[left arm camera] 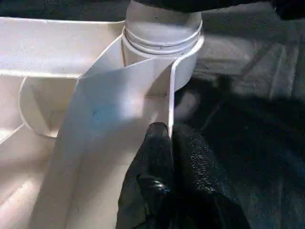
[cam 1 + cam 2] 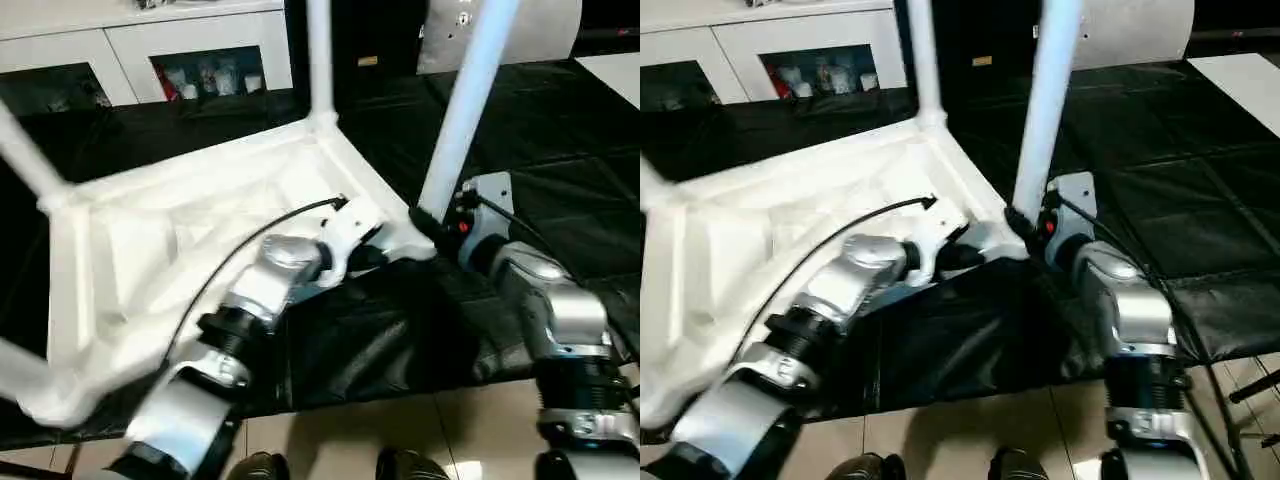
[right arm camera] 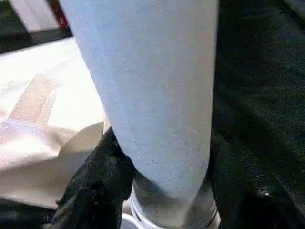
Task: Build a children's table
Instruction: Rotate leg to tighten
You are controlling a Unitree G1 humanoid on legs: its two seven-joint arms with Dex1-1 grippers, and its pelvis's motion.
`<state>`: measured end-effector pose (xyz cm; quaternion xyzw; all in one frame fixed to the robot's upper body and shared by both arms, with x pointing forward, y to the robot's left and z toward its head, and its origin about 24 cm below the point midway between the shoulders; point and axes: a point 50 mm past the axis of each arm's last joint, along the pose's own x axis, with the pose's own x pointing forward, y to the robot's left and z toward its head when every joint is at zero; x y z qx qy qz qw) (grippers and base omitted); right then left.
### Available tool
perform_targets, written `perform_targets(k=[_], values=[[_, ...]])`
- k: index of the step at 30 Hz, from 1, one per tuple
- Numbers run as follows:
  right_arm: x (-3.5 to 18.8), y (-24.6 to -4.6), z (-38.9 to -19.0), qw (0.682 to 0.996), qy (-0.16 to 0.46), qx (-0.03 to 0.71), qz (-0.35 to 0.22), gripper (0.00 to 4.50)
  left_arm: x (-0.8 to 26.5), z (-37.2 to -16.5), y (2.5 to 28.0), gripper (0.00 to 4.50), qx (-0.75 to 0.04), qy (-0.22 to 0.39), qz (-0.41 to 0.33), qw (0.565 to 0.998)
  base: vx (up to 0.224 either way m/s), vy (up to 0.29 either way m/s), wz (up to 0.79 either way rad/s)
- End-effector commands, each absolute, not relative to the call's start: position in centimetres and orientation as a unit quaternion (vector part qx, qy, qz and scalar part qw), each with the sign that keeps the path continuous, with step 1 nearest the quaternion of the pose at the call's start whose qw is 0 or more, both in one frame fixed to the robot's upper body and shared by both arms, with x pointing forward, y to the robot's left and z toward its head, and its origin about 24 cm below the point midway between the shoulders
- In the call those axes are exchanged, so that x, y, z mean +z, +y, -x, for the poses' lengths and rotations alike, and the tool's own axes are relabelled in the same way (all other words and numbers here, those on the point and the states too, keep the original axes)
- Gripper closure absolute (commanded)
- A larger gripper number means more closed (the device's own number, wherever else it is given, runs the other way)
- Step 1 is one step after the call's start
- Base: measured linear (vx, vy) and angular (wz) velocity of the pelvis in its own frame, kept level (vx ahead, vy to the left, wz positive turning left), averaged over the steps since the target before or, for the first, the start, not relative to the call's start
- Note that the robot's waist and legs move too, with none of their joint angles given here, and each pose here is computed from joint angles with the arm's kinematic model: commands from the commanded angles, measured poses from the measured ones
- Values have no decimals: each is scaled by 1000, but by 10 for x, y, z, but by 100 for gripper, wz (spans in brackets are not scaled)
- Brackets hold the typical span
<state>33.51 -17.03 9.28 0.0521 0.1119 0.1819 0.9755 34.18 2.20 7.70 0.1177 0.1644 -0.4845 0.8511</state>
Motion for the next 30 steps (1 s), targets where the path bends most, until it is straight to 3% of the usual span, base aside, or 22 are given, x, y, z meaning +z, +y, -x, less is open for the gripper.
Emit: perform_targets(k=[1, 5, 10, 13, 15, 18, 20, 21, 25, 26, 30], values=[[78, -150, -331, 962, 144, 219, -82, 168, 86, -340, 9, 450, -498, 147, -127, 845, 0, 0, 0], [81, -153, -327, 961, 139, 232, -63, 130, 84, -338, 13, 450, -508, 145, -141, 837, 0, 0, 0], [84, -178, -319, 953, 131, 272, -14, 91, 81, -334, 26, 450, -553, 134, -166, 805, 0, 0, 0], [88, -200, -314, 945, 133, 296, 44, 82, 79, -331, 36, 450, -591, 124, -187, 775, 0, 0, 0], [95, -212, -310, 933, 126, 330, 67, 45, 79, -328, 43, 450, -616, 121, -197, 753, 0, 0, 0], [102, -218, -305, 916, 122, 373, 81, 19, 79, -327, 49, 450, -636, 123, -207, 733, 0, 0, 0], [103, -219, -302, 908, 123, 392, 85, 19, 79, -327, 51, 450, -642, 124, -210, 727, 0, 0, 0], [105, -221, -295, 882, 130, 442, 102, 19, 81, -325, 56, 450, -667, 117, -218, 702, 0, 0, 0], [108, -223, -288, 851, 135, 497, 105, 19, 83, -324, 60, 450, -692, 114, -232, 674, 0, 0, 0], [109, -223, -285, 834, 141, 524, 101, 44, 84, -323, 63, 450, -704, 114, -244, 657, 0, 0, 0], [109, -223, -279, 806, 148, 564, 97, 64, 84, -320, 64, 450, -730, 120, -260, 621, 0, 0, 0]])
